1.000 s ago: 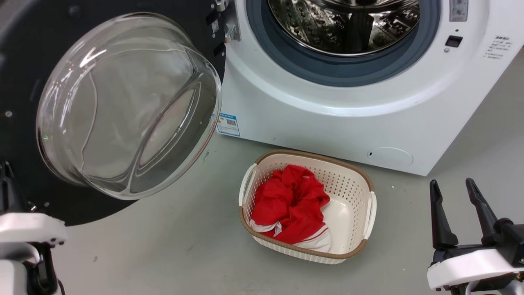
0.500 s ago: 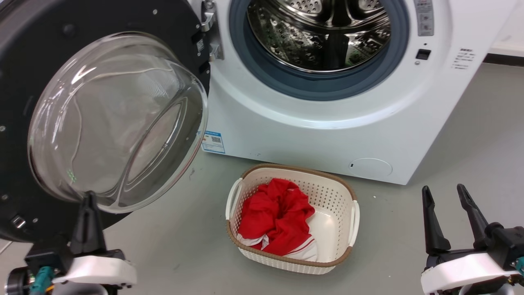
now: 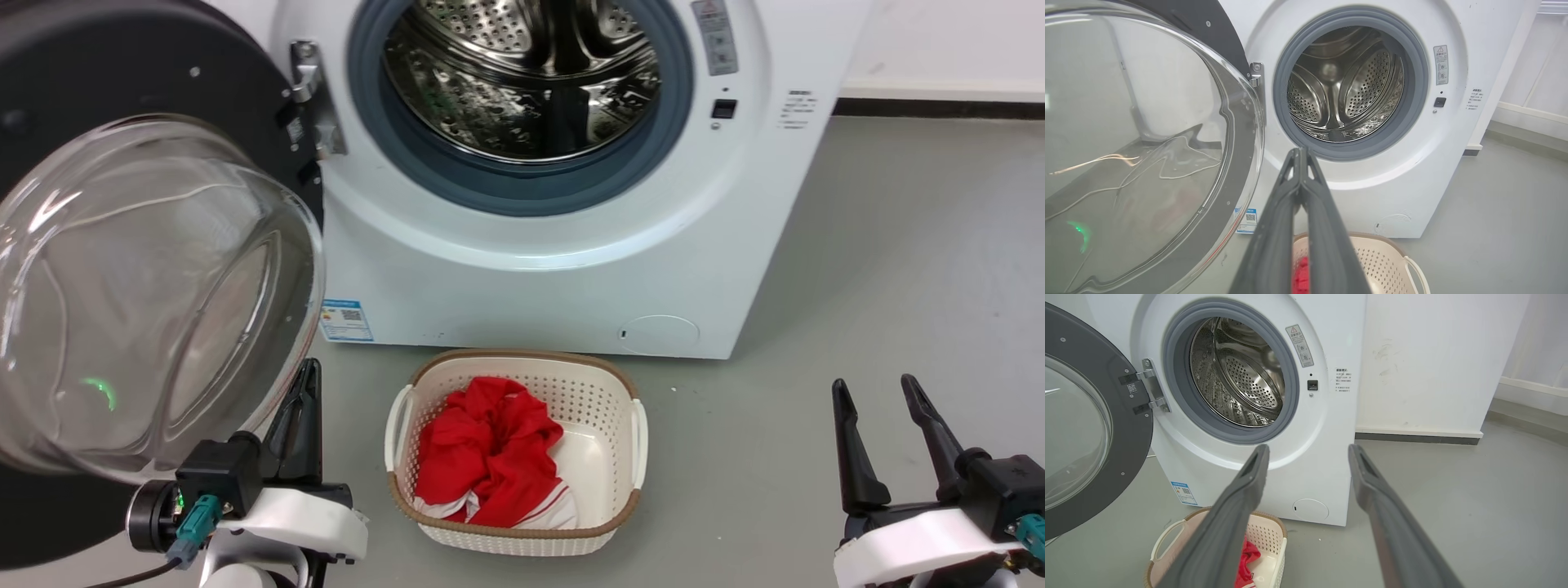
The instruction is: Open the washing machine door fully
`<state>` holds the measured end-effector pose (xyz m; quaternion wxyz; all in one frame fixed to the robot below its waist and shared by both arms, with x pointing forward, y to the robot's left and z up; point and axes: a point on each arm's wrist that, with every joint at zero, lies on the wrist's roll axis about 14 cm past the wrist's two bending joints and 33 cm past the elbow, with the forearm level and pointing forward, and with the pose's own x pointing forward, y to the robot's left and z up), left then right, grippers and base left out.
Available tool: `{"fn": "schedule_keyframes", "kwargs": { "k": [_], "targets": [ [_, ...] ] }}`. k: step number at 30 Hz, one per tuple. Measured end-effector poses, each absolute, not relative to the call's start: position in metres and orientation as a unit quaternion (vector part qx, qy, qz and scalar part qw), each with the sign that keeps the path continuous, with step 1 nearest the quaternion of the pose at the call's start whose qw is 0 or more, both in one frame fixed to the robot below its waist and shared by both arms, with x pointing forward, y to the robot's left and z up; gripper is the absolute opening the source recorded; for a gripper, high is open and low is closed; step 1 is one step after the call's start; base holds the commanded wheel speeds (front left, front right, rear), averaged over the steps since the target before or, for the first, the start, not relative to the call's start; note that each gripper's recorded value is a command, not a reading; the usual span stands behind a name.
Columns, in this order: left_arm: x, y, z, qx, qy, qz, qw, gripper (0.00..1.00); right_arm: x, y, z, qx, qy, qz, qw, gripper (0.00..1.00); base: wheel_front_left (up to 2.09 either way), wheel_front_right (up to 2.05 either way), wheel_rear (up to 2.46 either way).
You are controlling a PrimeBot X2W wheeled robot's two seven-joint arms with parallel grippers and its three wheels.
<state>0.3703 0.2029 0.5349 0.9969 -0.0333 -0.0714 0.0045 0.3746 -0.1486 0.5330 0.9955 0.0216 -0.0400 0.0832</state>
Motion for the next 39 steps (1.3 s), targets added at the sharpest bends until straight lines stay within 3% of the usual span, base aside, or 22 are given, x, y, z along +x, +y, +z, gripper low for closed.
{"fn": "schedule_keyframes", "kwargs": {
  "k": [3,5,6,7,39],
  "targets": [
    [0.377,0.194,0.533,-0.029,-0.068,-0.009,0.997,0.00,0.370,-0.157,0.533,0.021,-0.040,0.070,0.997,1.00,0.00,0.00,0.00],
    [0.381,0.191,0.533,-0.028,-0.068,-0.012,0.997,0.44,0.368,-0.161,0.532,0.020,-0.040,0.064,0.997,1.00,0.00,0.00,0.00],
    [0.382,0.190,0.532,-0.027,-0.067,-0.013,0.997,0.81,0.368,-0.163,0.532,0.020,-0.040,0.062,0.997,1.00,0.00,0.00,0.00],
    [0.383,0.190,0.531,-0.027,-0.065,-0.013,0.997,1.00,0.367,-0.164,0.531,0.020,-0.039,0.060,0.997,1.00,0.00,0.00,0.00],
    [0.389,0.197,0.518,-0.021,-0.050,0.007,0.999,1.00,0.372,-0.163,0.522,0.022,-0.028,0.060,0.998,1.00,0.00,0.00,0.00]
  ]
}}
